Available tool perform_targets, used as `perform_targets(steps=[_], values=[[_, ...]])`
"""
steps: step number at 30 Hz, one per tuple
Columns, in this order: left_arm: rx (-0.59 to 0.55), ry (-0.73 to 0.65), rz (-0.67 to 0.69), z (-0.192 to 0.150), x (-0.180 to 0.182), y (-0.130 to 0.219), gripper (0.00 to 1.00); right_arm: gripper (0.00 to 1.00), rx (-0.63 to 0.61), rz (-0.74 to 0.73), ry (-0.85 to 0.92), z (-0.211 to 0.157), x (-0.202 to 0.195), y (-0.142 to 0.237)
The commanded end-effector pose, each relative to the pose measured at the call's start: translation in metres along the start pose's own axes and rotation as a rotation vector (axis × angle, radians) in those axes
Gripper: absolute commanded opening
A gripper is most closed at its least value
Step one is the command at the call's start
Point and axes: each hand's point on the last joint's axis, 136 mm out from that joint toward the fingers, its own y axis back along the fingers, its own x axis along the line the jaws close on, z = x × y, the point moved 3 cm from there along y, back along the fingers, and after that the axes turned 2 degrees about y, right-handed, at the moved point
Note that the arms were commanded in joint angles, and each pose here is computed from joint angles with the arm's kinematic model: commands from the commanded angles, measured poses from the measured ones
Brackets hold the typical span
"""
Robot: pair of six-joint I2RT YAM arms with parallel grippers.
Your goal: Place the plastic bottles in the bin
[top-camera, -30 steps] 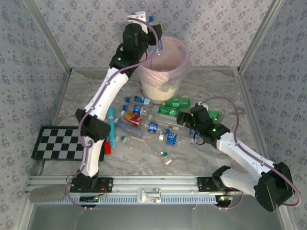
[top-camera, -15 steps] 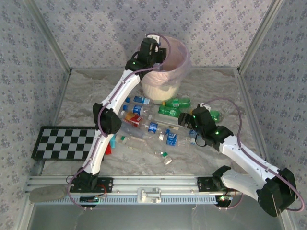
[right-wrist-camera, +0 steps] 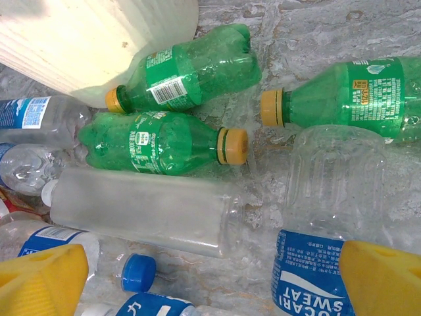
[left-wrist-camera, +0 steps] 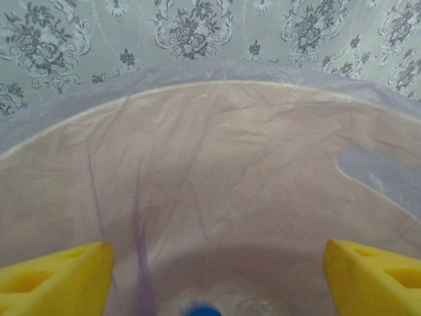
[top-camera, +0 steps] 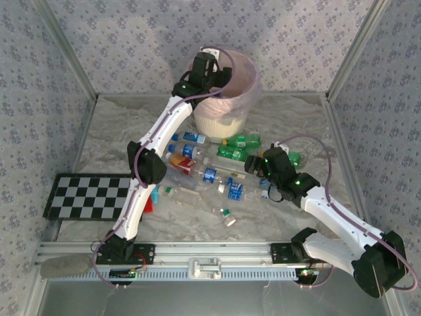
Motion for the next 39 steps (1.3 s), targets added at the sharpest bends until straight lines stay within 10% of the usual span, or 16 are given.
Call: perform_targets(steps=[1,13,18,29,39], values=[[-0.08,0.0,-0.022,0.04,-0.008,0.033,0.88,1.0,0.002,-0.004,0.005,-0.002,-0.001,0.002],[-0.071,0.027,-0.153,0.085,-0.025,0.128,0.98,1.0,0.098,0.171,0.177,-0.022,0.035,0.001],[-0.102,0.072,-0.2,0.064,-0.016,0.167,1.0,1.0,0.148,0.017,0.175,-0.031,0.016,-0.001],[-0.053,0.297,-0.118,-0.066,0.048,0.245,1.0,1.0,0.111,-0.248,0.086,-0.023,-0.039,-0.003],[0.174,0.526,-0.025,-0.2,0.084,0.266,1.0,1.0,0.132,-0.2,-0.025,-0.019,-0.057,-0.024]])
